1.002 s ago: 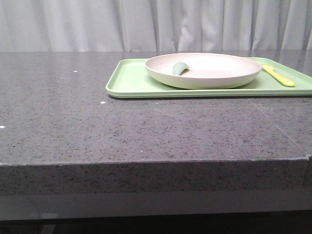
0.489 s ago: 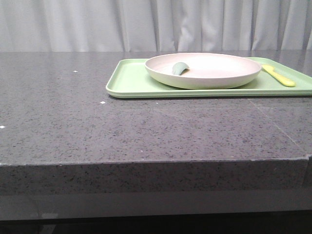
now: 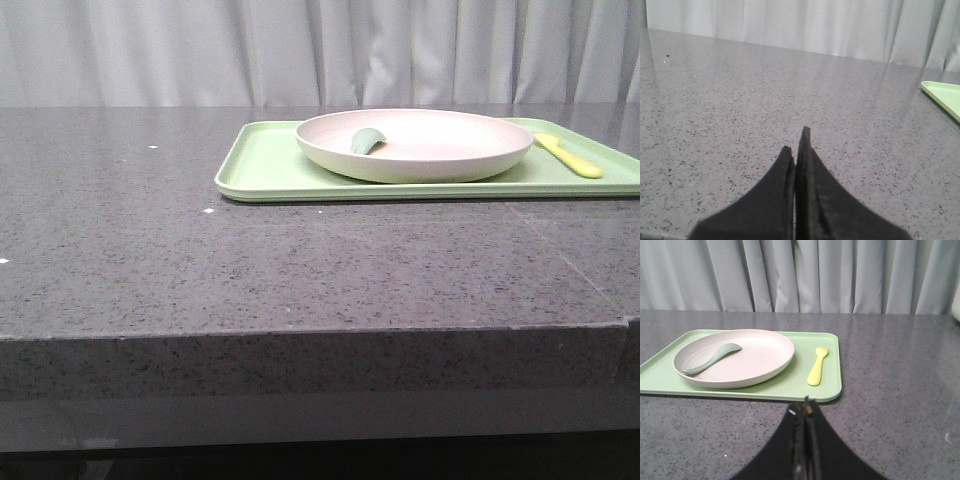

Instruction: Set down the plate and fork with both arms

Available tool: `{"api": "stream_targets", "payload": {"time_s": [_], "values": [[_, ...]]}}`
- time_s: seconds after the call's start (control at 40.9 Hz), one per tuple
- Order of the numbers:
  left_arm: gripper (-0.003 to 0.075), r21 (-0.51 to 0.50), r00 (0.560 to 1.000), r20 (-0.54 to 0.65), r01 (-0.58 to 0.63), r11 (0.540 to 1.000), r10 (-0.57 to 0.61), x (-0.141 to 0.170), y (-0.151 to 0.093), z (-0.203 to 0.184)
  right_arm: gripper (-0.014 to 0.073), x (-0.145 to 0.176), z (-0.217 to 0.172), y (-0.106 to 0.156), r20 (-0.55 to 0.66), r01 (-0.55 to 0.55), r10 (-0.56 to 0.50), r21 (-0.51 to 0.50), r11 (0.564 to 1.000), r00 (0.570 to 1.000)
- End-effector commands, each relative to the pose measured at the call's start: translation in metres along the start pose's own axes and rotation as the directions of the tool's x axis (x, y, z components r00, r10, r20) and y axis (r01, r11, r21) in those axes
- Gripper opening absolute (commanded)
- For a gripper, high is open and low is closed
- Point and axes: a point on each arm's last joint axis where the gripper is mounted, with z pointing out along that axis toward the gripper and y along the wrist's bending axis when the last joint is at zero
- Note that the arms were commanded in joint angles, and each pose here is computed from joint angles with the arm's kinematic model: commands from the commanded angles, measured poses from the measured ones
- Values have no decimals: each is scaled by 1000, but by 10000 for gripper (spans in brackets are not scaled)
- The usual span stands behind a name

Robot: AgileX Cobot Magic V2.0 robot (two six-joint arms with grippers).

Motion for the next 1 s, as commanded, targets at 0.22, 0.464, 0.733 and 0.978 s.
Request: {"api": "stream_targets", "payload": {"time_s": [0.22, 0.464, 0.733, 0.978], "values": [[-18, 11, 995, 102, 5, 1000, -6, -8, -1, -2, -67, 53, 20, -8, 66, 6, -10, 60, 998, 998], [-18, 11, 995, 102, 5, 1000, -6, -8, -1, -2, -67, 69, 19, -9, 23, -9, 8, 64, 998, 1000], [-18, 11, 995, 102, 5, 1000, -6, -8, -1, -2, -67, 69, 19, -10, 24, -10, 8, 75, 997, 1000], [-18, 11, 995, 102, 5, 1000, -6, -8, -1, -2, -67, 69, 19, -10, 24, -10, 8, 75, 997, 1000]]}}
